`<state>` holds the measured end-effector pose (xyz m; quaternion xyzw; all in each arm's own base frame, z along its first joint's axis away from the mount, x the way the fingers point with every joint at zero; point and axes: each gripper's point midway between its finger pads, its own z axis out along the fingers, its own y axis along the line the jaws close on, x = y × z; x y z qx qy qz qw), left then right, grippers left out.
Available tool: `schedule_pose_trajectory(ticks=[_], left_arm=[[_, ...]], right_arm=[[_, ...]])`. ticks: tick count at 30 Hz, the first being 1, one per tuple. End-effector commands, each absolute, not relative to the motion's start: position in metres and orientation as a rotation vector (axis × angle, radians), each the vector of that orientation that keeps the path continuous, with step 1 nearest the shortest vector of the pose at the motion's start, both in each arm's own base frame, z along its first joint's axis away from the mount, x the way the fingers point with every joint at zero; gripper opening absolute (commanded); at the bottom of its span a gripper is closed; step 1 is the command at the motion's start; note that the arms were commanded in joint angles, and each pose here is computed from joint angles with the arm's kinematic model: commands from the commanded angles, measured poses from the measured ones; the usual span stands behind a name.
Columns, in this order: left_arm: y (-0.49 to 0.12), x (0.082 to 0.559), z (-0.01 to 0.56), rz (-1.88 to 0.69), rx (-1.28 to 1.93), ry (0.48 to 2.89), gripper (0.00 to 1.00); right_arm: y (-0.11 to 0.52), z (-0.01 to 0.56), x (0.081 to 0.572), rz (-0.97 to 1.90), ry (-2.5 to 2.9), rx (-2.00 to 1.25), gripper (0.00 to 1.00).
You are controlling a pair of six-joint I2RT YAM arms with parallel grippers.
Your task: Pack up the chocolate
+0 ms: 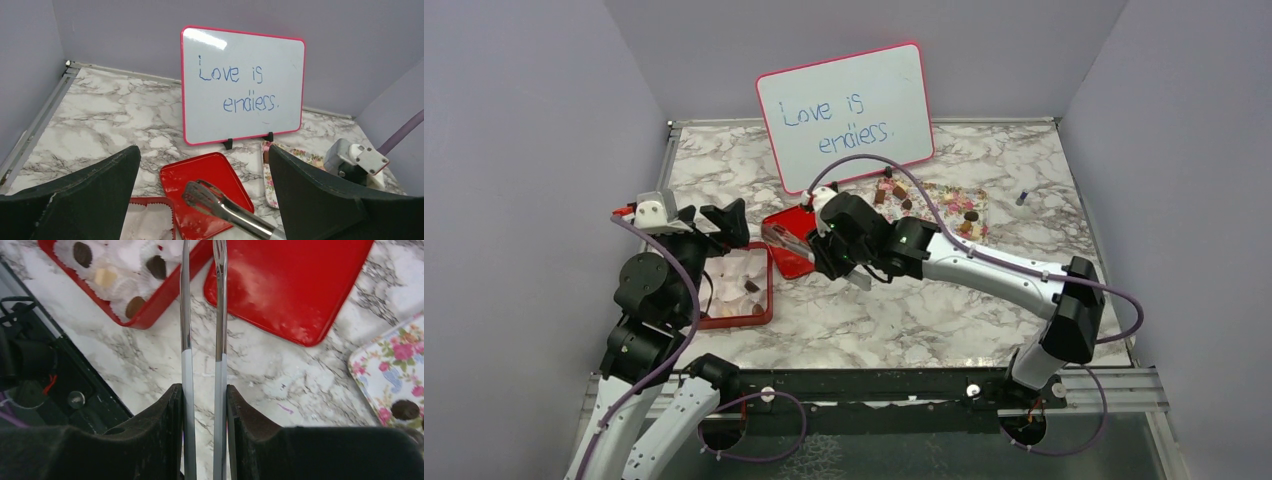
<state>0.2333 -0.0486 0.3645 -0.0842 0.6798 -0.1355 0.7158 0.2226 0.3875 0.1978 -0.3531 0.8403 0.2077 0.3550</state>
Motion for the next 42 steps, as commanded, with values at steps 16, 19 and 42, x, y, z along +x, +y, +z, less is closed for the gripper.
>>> schedule_pose_trajectory(ticks=[16,19,42], left_arm=[[-0.035,0.216,0.389,-0.315,-0.245,1.423,0.99],[-0.034,0.215,0.388,-0.317,-0.246,1.422,0.99],[-0.038,0.216,0.384,-0.323,-0.232,1.432,0.99]], right_arm=[[0.500,0.167,0.166,0.599,2.066,-1.185,0.33],[0.501,0.157,0.165,0.573,2.088,-1.204,0.35],[0.501,0.139,0.177,0.458,2.091,-1.206,0.43]])
